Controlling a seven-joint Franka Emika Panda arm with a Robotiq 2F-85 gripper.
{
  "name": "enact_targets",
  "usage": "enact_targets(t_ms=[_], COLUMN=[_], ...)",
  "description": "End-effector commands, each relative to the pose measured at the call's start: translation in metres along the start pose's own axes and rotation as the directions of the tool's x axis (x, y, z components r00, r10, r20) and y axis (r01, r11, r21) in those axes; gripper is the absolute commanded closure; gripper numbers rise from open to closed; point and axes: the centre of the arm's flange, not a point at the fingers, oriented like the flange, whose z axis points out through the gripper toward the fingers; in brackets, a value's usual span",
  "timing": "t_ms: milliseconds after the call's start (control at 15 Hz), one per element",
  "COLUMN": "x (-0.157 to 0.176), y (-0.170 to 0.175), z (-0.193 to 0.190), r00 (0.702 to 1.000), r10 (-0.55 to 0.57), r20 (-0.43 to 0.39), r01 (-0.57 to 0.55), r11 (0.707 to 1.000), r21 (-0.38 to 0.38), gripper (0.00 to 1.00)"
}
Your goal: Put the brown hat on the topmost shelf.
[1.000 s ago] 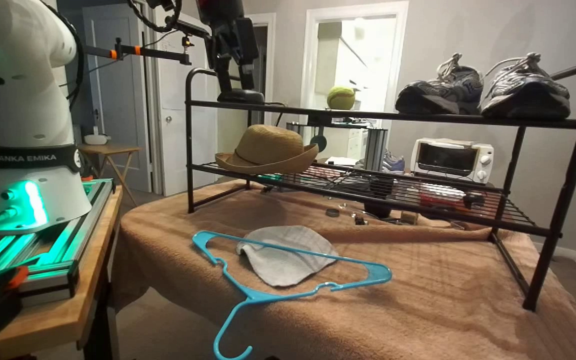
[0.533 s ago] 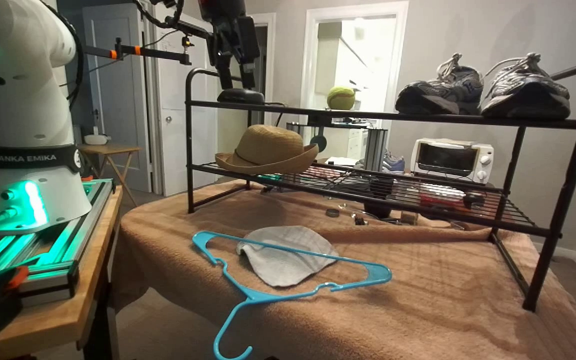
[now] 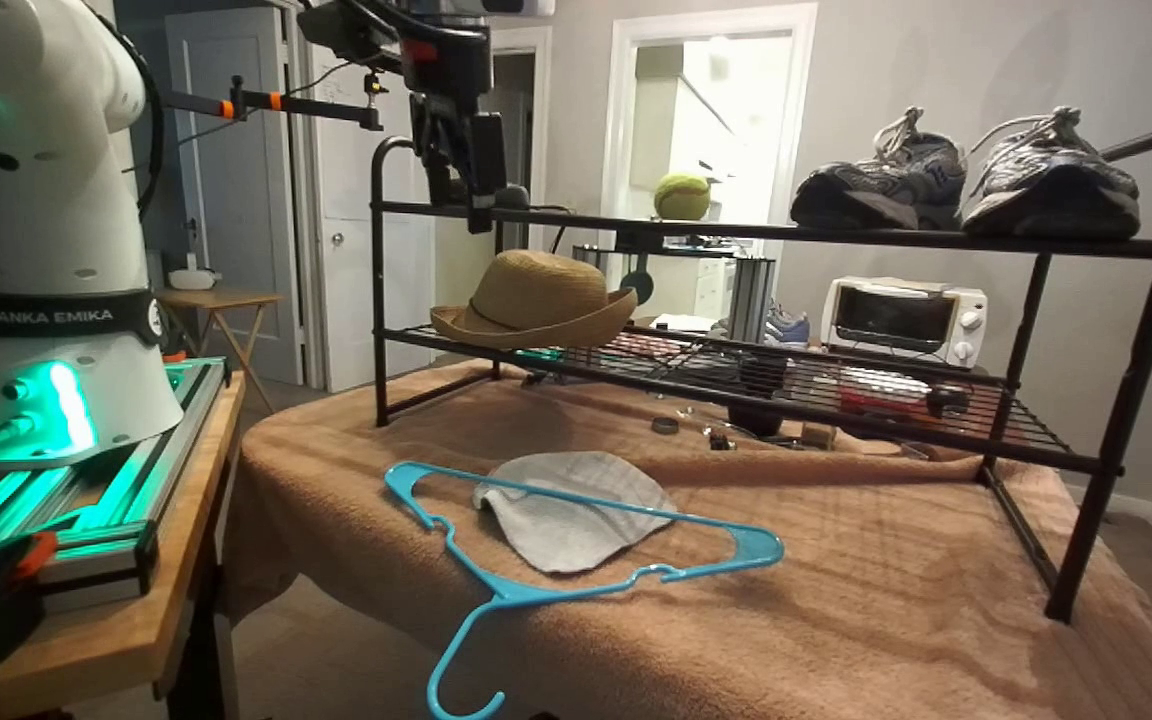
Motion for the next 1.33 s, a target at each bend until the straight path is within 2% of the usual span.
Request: enact_targets(t_ms=[0,267,467,667,800,867,1200,1267], x=[0.007,0.008,0.010,0.007,0.005,0.001,-0.003,0.002], y=[0.008,0.005,0.006,0.022,0.037,0.017,0.028,0.033], z=[0.030,0.059,0.070,0.078,0.086,0.067,0.075,0.080], r00=[1.000,0.998,1.000,0.995,0.989,0.993,0.991,0.987], r10=[0.004,-0.003,0.012,0.032,0.070,0.054,0.071,0.100], r20=[0.031,0.057,-0.016,-0.094,-0.129,-0.101,-0.111,-0.122], r01=[-0.007,-0.006,-0.008,-0.003,-0.031,-0.024,-0.037,-0.055], r11=[0.995,0.987,0.974,0.957,0.958,0.960,0.958,0.942], r21=[0.100,0.163,0.228,0.290,0.286,0.279,0.285,0.332], gripper=[0.00,0.00,0.00,0.00,0.00,0.00,0.00,0.00])
